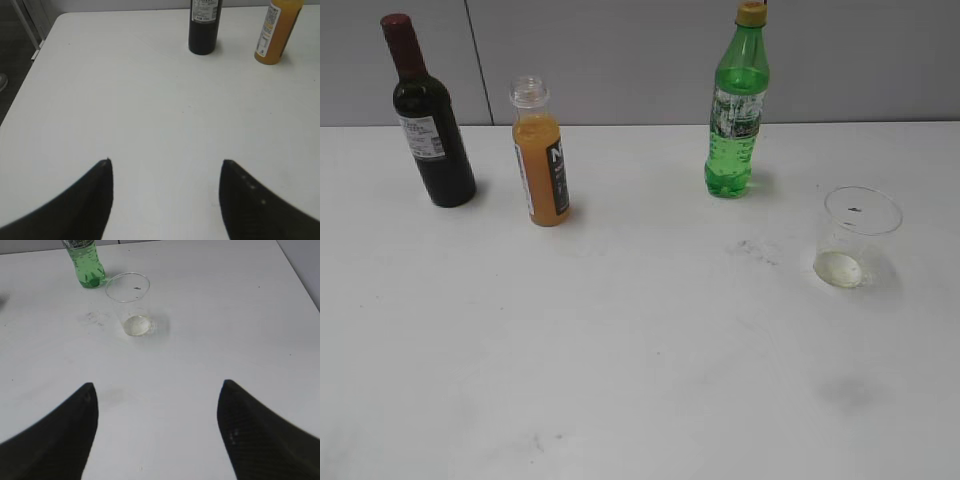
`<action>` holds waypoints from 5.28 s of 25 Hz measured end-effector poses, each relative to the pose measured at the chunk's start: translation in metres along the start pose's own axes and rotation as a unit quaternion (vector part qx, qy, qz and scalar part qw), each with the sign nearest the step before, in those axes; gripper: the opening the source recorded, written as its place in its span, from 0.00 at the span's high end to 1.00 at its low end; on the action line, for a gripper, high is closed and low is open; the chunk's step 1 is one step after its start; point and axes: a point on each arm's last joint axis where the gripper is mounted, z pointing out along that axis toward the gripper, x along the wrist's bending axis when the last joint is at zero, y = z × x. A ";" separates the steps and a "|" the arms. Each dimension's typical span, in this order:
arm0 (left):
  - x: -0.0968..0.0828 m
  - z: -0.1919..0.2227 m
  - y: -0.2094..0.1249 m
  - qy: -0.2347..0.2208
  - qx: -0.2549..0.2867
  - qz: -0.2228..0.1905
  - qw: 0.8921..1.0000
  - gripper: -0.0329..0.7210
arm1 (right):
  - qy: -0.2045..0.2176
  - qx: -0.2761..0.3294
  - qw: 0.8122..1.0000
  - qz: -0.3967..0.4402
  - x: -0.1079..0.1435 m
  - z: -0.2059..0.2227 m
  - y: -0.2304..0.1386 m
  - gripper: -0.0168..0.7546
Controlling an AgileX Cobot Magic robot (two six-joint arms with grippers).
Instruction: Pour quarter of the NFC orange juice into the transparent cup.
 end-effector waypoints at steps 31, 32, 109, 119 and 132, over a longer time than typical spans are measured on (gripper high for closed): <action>0.000 0.000 0.000 0.000 0.000 0.000 1.000 0.28 | -0.004 -0.201 0.979 -0.009 -0.003 0.158 0.083 0.24; 0.000 0.000 0.000 0.000 0.000 0.000 1.000 0.28 | -0.001 -0.202 0.979 -0.011 -0.002 0.164 0.073 0.24; 0.000 0.000 0.000 0.000 0.000 0.000 1.000 0.17 | 0.157 -0.036 0.985 -0.065 0.021 0.359 -0.086 0.28; 0.000 0.000 0.000 0.000 0.000 0.000 1.000 0.17 | 0.422 -0.101 0.880 -0.194 0.070 0.367 -0.060 0.28; 0.000 0.000 0.000 0.000 0.000 0.000 1.000 0.17 | 0.568 -0.096 0.754 -0.314 0.219 0.379 -0.028 0.28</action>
